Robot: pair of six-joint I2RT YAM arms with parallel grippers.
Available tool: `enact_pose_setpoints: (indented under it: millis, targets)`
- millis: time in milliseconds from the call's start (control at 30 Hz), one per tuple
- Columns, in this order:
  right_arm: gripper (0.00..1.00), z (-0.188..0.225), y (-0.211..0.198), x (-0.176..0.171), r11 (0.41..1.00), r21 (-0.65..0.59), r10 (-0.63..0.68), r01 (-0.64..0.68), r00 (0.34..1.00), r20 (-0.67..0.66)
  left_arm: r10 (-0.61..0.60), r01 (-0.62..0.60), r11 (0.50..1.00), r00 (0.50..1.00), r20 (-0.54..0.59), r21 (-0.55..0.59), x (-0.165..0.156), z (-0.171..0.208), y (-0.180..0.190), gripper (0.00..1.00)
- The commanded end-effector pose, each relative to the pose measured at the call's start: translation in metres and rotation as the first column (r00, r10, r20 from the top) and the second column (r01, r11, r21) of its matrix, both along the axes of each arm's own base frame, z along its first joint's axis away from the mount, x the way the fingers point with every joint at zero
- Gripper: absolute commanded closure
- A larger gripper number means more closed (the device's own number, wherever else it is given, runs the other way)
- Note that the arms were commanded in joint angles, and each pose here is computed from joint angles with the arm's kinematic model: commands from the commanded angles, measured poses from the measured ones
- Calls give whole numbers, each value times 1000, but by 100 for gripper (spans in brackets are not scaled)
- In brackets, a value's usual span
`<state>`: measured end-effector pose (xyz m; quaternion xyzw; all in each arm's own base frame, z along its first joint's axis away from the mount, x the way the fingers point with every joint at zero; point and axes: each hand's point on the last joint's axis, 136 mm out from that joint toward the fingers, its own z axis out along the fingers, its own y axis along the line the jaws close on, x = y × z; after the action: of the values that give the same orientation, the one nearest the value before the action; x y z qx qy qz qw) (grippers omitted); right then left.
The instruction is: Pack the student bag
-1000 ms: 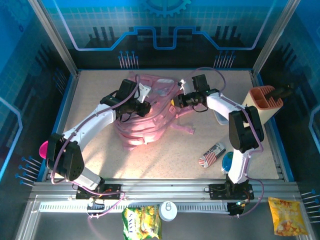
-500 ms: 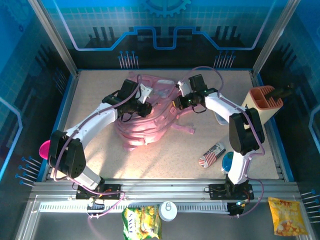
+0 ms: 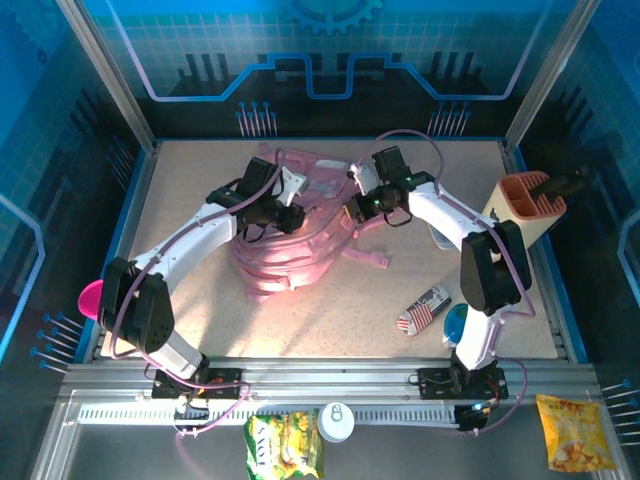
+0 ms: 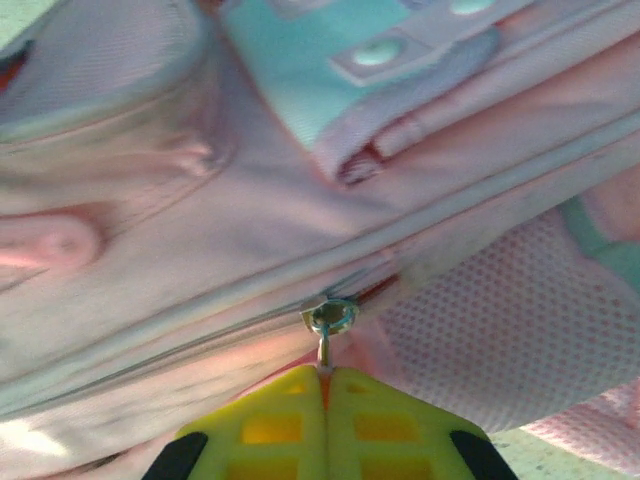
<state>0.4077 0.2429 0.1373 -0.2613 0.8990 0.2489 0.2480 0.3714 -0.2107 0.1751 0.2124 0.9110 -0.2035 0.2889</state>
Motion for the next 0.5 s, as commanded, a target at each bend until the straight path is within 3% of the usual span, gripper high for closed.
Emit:
enact_pose_setpoints:
  millis: [0,200,467]
  targets:
    - [100,27,24,-44,987,119,118,-111,991,-60,49,-42,996,995,89,-83,25,33,-9,100]
    - [100,45,46,-72,954,268,159,-136,985,-64,127,-114,980,990,67,-165,40,36,-15,100]
    - [100,36,69,-91,944,305,155,-128,986,-65,176,-176,951,984,-25,-254,56,32,-30,100]
